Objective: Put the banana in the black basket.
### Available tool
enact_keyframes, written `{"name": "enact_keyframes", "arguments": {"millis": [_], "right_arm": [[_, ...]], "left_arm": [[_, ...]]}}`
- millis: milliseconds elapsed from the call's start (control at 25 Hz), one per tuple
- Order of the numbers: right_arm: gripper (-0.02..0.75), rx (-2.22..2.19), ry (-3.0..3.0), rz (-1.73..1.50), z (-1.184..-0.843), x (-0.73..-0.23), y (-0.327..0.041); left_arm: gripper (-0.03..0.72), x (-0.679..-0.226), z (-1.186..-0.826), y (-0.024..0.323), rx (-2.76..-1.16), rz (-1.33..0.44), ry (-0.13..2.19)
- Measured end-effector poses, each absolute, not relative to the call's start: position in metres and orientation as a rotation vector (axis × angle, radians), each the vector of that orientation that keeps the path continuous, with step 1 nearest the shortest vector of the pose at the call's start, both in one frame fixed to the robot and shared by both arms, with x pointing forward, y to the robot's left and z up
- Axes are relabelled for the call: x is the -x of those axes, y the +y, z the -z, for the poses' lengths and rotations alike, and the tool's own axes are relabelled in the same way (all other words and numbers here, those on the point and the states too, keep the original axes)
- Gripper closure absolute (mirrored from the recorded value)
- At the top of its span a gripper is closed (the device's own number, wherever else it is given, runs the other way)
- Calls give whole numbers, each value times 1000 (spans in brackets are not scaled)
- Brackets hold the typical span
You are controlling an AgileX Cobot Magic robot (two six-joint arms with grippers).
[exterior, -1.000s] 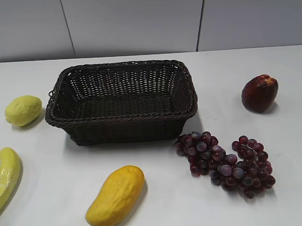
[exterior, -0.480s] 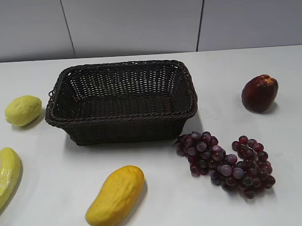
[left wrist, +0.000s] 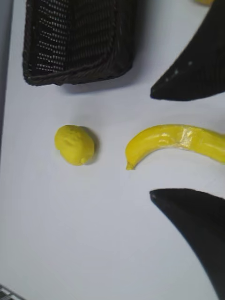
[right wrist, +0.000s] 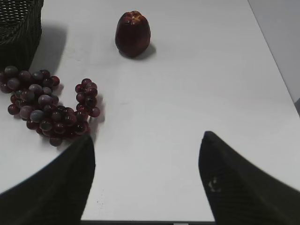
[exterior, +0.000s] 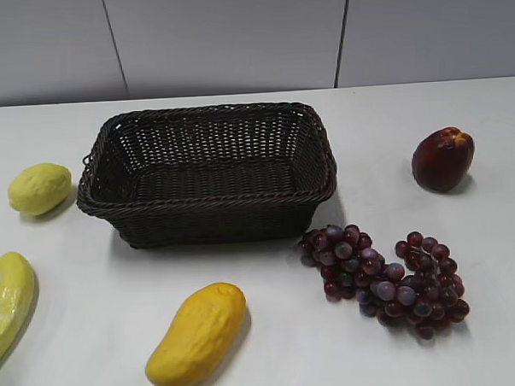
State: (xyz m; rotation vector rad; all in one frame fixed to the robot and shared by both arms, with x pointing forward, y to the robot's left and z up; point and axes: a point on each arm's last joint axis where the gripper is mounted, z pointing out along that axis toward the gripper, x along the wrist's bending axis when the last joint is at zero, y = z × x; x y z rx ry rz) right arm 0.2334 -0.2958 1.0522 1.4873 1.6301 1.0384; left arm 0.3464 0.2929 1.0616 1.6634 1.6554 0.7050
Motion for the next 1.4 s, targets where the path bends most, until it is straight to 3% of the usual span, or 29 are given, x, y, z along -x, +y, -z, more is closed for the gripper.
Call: {"name": "enact_keyframes", "arguments": {"millis": [640, 880, 1120, 1400], "right_arm": [[183, -1487, 1630, -1038, -1052, -233, -296], [183, -1487, 1630, -1038, -1052, -233, -296], [183, -1487, 1630, -1038, -1052, -233, -296], [183, -1487, 1630, -1038, -1052, -233, -296]], "left_arm": [[108, -417, -980, 287, -1945, -188, 2011], [108, -442, -968, 287, -1973, -132, 2043], [37, -464, -957, 278, -2064, -83, 1994], [25, -477, -930, 268, -2167, -52, 1969]]}}
